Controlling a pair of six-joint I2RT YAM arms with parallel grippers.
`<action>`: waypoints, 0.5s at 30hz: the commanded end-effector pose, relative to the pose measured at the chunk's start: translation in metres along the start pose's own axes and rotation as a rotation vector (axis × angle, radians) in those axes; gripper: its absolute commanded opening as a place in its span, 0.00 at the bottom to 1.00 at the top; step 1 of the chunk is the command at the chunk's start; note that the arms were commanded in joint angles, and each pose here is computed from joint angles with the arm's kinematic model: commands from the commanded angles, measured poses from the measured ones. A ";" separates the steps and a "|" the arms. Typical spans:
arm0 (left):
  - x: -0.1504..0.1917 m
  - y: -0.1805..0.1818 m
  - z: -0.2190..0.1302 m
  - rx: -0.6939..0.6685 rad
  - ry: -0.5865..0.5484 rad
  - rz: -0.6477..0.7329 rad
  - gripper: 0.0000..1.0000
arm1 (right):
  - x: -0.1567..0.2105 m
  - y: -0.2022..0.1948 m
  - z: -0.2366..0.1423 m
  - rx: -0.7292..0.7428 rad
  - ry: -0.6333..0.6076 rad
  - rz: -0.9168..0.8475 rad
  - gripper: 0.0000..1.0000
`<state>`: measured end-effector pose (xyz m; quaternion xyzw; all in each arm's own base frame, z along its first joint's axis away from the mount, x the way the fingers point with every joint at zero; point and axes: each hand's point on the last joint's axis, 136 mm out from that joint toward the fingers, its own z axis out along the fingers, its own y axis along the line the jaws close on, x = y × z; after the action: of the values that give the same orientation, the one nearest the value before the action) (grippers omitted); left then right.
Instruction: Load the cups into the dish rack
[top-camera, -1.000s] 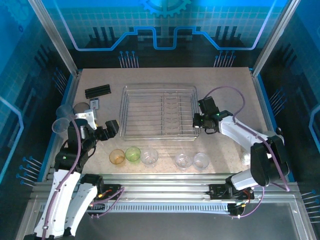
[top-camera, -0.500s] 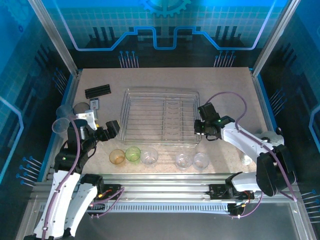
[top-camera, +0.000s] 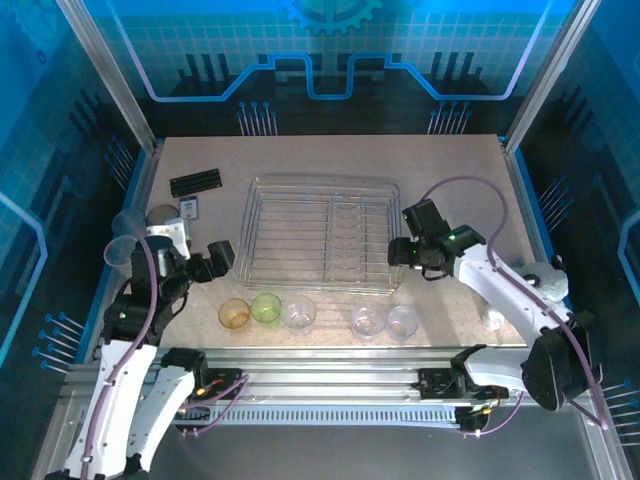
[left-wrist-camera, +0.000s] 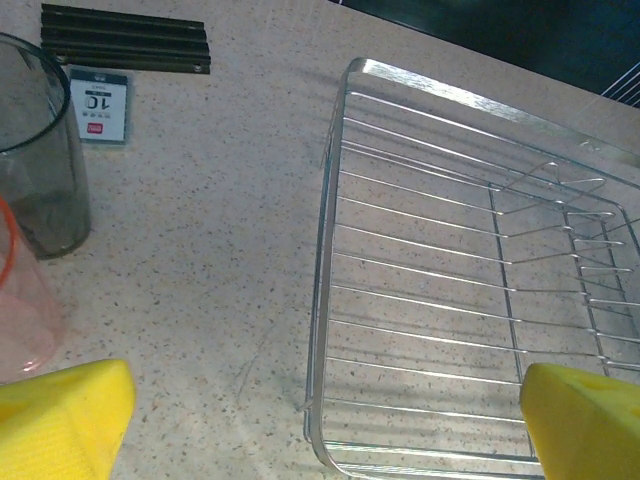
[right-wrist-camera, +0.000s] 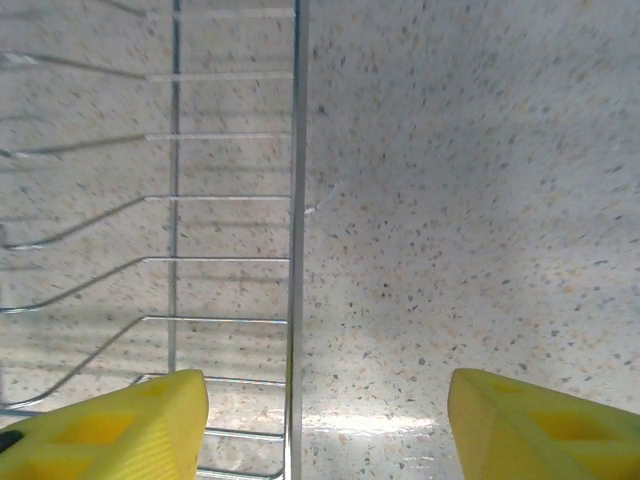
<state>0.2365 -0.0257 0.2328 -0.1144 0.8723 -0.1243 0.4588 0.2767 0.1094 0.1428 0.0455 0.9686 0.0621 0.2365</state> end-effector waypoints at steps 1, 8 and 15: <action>-0.005 0.005 -0.004 -0.058 0.033 0.041 0.99 | -0.005 -0.006 -0.029 0.027 -0.026 -0.018 0.66; -0.020 0.042 0.003 -0.356 0.203 0.089 0.99 | -0.025 -0.007 -0.064 0.003 -0.156 -0.045 0.66; -0.055 0.056 0.028 -0.506 0.287 0.164 0.99 | -0.030 -0.016 -0.066 0.035 -0.230 -0.044 0.66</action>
<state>0.2837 0.0249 0.2335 -0.1433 0.9350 0.0681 0.3173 0.2723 0.0900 0.2144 0.0388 0.9390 0.0562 0.3370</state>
